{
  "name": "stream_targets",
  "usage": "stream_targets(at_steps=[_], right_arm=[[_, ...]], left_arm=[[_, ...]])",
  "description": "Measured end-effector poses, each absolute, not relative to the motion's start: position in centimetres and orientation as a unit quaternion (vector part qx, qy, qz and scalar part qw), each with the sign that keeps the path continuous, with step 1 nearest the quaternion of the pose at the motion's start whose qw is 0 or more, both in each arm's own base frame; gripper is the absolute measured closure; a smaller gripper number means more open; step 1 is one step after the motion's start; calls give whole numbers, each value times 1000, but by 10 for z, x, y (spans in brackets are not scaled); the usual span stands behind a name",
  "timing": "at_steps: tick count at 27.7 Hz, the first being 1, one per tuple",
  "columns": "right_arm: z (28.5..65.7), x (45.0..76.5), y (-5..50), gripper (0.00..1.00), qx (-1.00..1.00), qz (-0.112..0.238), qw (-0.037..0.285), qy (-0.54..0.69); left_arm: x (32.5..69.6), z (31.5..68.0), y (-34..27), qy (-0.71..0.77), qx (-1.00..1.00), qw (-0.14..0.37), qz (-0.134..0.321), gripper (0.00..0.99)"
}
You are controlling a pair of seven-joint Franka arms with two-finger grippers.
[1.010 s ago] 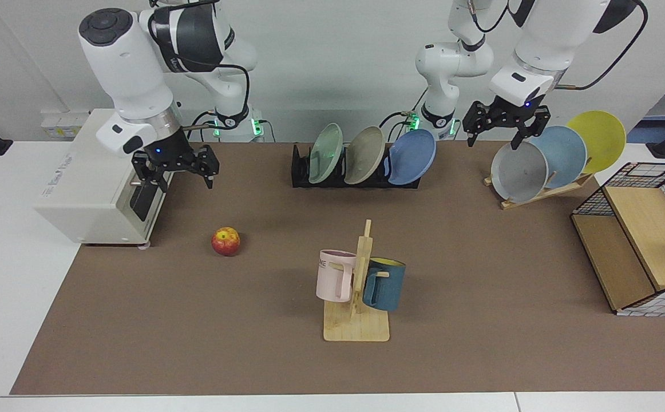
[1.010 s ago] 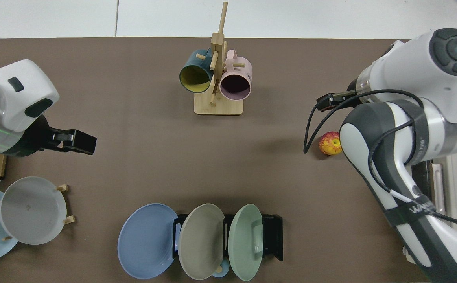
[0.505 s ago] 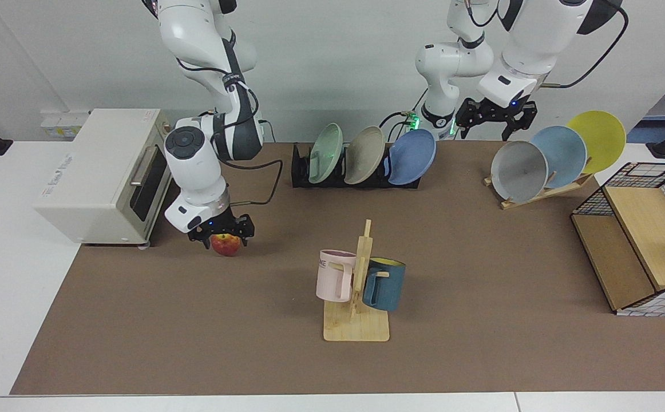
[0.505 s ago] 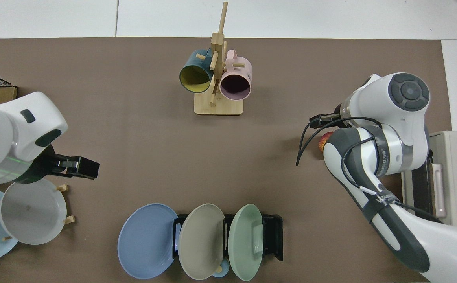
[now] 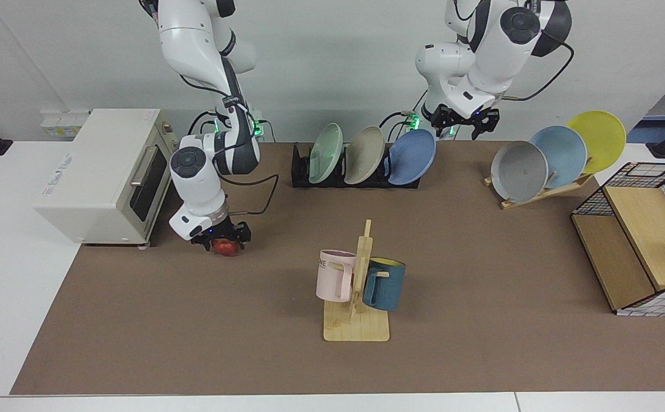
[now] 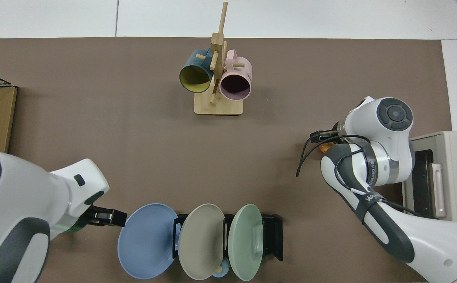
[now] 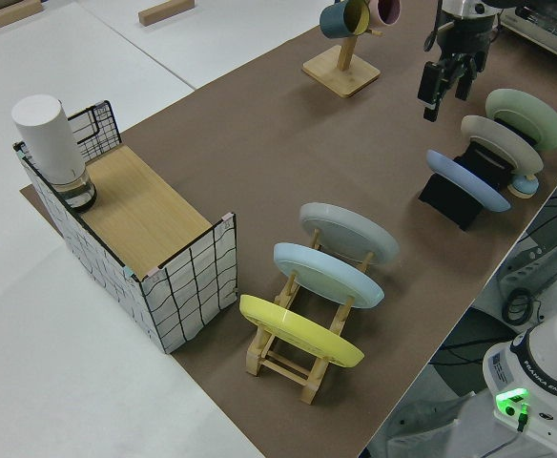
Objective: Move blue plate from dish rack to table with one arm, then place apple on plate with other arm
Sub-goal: 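Grasp the blue plate's rim in the dish rack with the left gripper, then lift the blue plate out of the rack with the left gripper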
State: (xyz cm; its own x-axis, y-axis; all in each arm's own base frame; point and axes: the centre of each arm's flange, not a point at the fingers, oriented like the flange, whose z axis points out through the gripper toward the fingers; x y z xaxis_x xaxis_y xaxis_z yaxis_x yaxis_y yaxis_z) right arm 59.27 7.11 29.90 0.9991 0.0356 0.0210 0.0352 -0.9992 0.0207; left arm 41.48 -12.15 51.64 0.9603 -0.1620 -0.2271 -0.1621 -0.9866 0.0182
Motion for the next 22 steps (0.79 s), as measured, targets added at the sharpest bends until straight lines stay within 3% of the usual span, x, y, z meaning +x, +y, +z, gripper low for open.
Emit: stream_targets(at_steps=[7, 8, 11, 20, 22], right_arm=[[289, 590, 74, 18, 1000, 1, 11, 21], [289, 589, 74, 106, 1000, 1, 11, 21], [289, 589, 75, 225, 1000, 0, 11, 22], [305, 595, 78, 225, 1000, -7, 11, 23], [316, 599, 78, 225, 1000, -9, 11, 22]], left_arm=[[389, 485, -122, 79, -987, -14, 136, 9], [387, 478, -122, 80, -988, -16, 135, 4], [384, 461, -124, 82, -988, -22, 128, 4], [373, 420, -130, 90, -988, -21, 127, 48], [370, 415, -132, 93, -987, -19, 130, 159]])
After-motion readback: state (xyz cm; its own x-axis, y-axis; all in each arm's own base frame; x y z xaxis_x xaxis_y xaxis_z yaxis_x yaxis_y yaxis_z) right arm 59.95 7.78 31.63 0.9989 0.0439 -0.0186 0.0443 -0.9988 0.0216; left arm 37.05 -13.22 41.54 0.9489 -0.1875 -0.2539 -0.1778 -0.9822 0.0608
